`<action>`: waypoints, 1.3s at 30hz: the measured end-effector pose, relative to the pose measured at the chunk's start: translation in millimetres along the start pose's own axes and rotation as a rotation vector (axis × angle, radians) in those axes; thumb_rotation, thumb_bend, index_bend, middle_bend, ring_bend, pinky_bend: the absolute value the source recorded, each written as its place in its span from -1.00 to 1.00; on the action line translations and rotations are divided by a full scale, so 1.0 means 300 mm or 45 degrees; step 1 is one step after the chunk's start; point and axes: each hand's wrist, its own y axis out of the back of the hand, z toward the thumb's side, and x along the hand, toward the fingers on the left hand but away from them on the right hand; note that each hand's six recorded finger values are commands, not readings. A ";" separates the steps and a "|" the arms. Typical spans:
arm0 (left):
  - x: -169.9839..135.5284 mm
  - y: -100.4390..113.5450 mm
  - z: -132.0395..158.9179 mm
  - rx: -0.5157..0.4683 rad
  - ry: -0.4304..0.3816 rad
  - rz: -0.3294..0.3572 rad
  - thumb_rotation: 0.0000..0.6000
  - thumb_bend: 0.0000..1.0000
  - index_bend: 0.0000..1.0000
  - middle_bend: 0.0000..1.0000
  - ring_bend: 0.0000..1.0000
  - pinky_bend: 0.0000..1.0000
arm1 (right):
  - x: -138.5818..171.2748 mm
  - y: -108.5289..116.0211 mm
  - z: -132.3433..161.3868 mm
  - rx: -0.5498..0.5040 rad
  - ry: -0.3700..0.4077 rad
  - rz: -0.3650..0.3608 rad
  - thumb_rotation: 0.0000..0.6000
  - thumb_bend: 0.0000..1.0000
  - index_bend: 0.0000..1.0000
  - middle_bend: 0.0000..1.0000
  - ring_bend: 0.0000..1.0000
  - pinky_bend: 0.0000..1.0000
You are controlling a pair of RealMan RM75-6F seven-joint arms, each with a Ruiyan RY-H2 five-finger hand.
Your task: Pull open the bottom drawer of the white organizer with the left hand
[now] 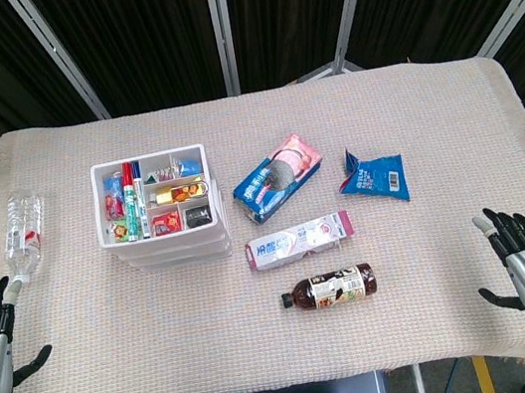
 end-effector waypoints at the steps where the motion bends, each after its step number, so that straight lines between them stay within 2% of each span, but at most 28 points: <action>1: 0.000 0.001 0.000 0.000 0.000 0.001 1.00 -1.00 -1.00 -1.00 -1.00 -1.00 | 0.000 0.000 0.001 0.000 0.001 0.000 1.00 -0.91 -1.00 -1.00 -1.00 -1.00; 19: 0.003 -0.003 0.010 -0.041 -0.018 -0.007 1.00 -1.00 -1.00 -1.00 -1.00 -1.00 | 0.000 0.005 0.001 -0.012 -0.005 -0.003 1.00 -0.91 -1.00 -1.00 -1.00 -1.00; 26: 0.008 0.004 0.012 -0.086 0.012 0.028 1.00 -1.00 -1.00 -1.00 -1.00 -1.00 | 0.003 0.002 -0.001 -0.015 -0.003 0.006 1.00 -0.91 -1.00 -1.00 -1.00 -1.00; 34: 0.005 0.003 0.023 -0.087 -0.002 0.041 1.00 -0.99 -1.00 -1.00 -1.00 -1.00 | 0.008 0.007 -0.001 -0.015 -0.001 0.000 1.00 -0.91 -1.00 -1.00 -1.00 -1.00; 35: 0.006 0.002 0.025 -0.093 -0.004 0.038 1.00 -0.96 -1.00 -1.00 -1.00 -0.95 | 0.009 0.006 -0.002 -0.015 -0.002 0.002 1.00 -0.91 -1.00 -1.00 -1.00 -1.00; 36: 0.008 0.002 0.027 -0.097 -0.006 0.038 1.00 -0.91 -1.00 -0.97 -0.94 -0.87 | 0.009 0.006 -0.003 -0.015 -0.004 0.003 1.00 -0.91 -1.00 -1.00 -1.00 -1.00; 37: 0.008 0.002 0.028 -0.099 -0.007 0.040 1.00 -0.80 -1.00 -0.80 -0.72 -0.65 | 0.010 0.006 -0.004 -0.017 -0.005 0.003 1.00 -0.91 -1.00 -1.00 -1.00 -1.00; 38: 0.009 0.003 0.031 -0.104 -0.008 0.047 1.00 -0.68 -1.00 -0.50 -0.40 -0.37 | 0.010 0.006 -0.005 -0.018 -0.007 0.004 1.00 -0.92 -1.00 -1.00 -1.00 -1.00; 39: 0.010 0.005 0.033 -0.110 -0.008 0.056 1.00 -0.59 -1.00 -0.27 -0.16 -0.21 | 0.010 0.007 -0.006 -0.019 -0.008 0.004 1.00 -0.92 -1.00 -1.00 -1.00 -1.00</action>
